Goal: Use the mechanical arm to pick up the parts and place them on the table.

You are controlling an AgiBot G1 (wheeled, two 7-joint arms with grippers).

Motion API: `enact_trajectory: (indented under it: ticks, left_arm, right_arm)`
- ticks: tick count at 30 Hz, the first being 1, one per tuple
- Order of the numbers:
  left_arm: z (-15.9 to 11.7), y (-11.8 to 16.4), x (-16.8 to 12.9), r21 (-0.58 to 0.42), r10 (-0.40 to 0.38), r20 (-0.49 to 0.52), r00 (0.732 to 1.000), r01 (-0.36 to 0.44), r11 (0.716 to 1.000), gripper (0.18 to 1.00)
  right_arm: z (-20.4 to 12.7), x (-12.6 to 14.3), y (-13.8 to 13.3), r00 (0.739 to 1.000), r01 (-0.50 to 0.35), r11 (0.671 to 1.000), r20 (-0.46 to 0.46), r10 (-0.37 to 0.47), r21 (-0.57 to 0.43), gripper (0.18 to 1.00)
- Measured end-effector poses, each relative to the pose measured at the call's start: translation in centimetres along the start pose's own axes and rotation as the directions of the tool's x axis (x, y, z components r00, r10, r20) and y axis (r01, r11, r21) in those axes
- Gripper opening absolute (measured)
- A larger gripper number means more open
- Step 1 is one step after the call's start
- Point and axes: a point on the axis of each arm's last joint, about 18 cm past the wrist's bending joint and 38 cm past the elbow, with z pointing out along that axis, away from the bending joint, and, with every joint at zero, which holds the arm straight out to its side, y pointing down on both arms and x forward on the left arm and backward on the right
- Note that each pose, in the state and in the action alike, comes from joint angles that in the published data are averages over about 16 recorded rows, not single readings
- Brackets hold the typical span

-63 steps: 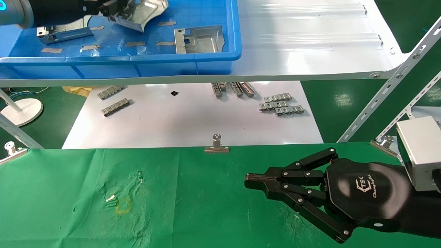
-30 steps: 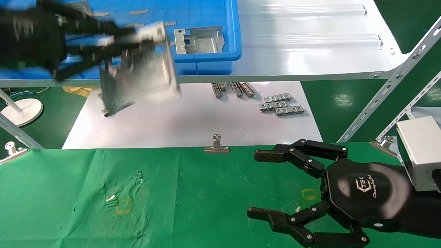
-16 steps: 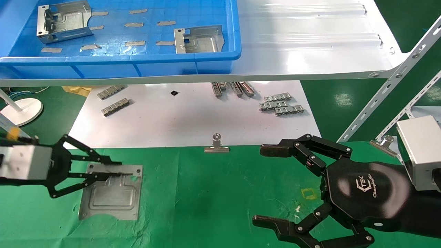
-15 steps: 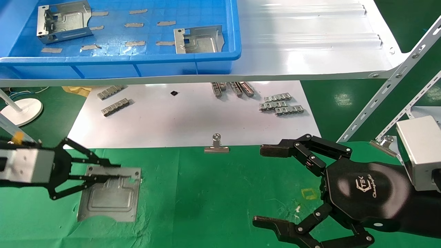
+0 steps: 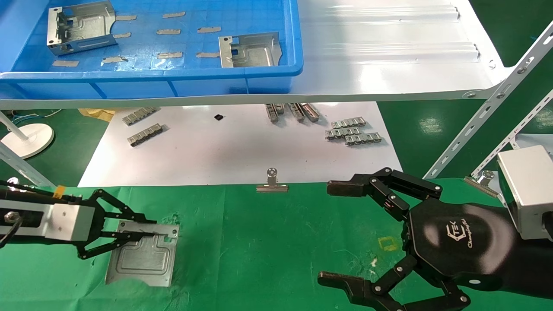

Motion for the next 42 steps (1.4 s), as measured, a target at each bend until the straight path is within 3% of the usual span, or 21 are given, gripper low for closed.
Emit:
enact_trajectory:
  ticks: [13,19,25,34,42]
  left_arm:
    - [0.8,1.0,0.2,-0.005,-0.026,0.017,1.000,0.026,1.000,0.296]
    - [0.4,0.6,-0.2,0.018,-0.043,0.043,0.998,0.043,0.999,0.344]
    - [-0.1,0.1,-0.6,0.083,-0.141,0.098,0.985,0.133,0.988,0.431]
    - [-1.1,-0.3,-0.7,0.216,-0.346,0.164,0.924,0.308,0.926,0.632]
    - [-1.2,-0.4,-0.6,0.253,-0.392,0.171,0.904,0.344,0.904,0.805]
  right_arm:
    - [0.0,0.0,0.0,1.000,0.000,1.000,0.000,0.000,0.000,1.000]
    - [0.0,0.0,0.0,1.000,0.000,1.000,0.000,0.000,0.000,1.000]
    - [0.0,0.0,0.0,1.000,0.000,1.000,0.000,0.000,0.000,1.000]
    - [0.0,0.0,0.0,1.000,0.000,1.000,0.000,0.000,0.000,1.000]
    - [0.0,0.0,0.0,1.000,0.000,1.000,0.000,0.000,0.000,1.000]
